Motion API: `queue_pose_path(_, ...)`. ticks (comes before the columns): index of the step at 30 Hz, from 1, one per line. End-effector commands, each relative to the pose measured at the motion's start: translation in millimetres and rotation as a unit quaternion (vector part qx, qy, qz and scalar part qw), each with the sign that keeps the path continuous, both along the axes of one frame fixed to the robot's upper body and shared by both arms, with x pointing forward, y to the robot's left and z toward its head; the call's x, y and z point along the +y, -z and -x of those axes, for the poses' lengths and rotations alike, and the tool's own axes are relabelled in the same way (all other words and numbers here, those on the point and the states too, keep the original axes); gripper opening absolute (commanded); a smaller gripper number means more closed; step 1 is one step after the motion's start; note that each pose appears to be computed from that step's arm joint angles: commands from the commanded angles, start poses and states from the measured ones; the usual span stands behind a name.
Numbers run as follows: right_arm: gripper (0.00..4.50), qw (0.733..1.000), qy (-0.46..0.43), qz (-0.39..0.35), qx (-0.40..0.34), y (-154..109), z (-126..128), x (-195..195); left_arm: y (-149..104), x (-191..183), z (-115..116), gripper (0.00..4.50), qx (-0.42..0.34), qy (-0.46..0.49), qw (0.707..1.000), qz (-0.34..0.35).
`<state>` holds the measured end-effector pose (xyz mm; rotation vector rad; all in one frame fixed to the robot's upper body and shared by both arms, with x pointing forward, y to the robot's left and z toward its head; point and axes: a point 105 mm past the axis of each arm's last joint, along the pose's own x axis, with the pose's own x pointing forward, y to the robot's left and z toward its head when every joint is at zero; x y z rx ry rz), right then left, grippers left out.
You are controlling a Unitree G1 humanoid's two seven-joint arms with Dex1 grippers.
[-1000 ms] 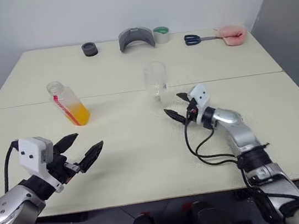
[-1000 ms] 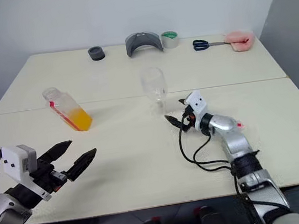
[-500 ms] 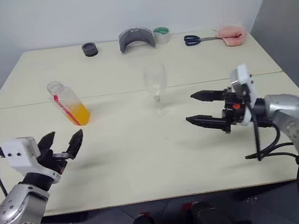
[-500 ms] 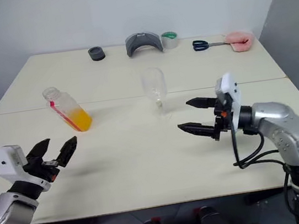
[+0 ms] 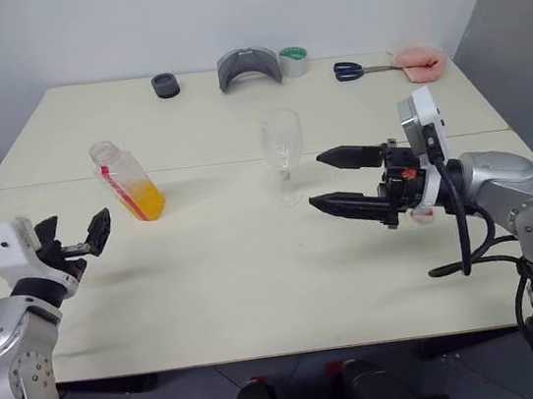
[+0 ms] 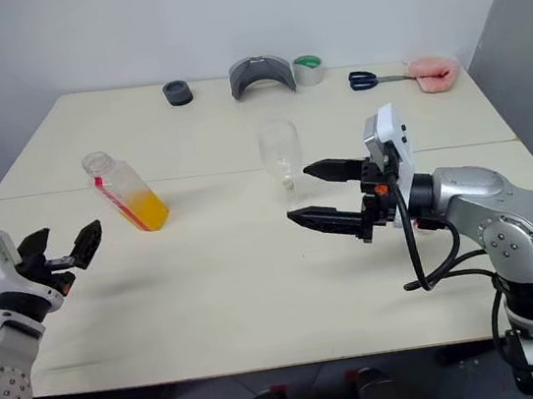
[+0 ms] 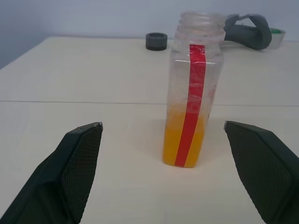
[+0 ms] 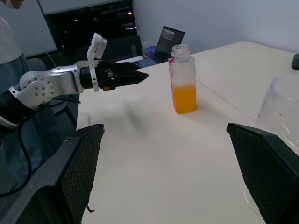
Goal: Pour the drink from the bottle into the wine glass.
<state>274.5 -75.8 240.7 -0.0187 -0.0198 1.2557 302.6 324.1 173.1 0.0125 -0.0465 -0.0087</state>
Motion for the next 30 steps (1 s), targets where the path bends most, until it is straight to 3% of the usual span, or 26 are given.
queue_pose_path(1,4.48,0.999,-0.012,-0.016,-0.028,-14.2,11.1,4.6,-15.4,-3.2,-12.9,4.5,-0.021,0.024,0.999,-0.025)
queue_pose_path(14,4.48,0.997,-0.024,-0.035,-0.065,-30.1,20.1,2.0,-26.6,-9.0,-43.8,4.5,-0.029,0.072,0.996,-0.045)
queue_pose_path(30,4.48,0.998,-0.006,-0.009,-0.068,-22.8,16.6,-0.9,-31.2,-11.7,-66.8,4.5,-0.033,0.111,0.991,-0.064)
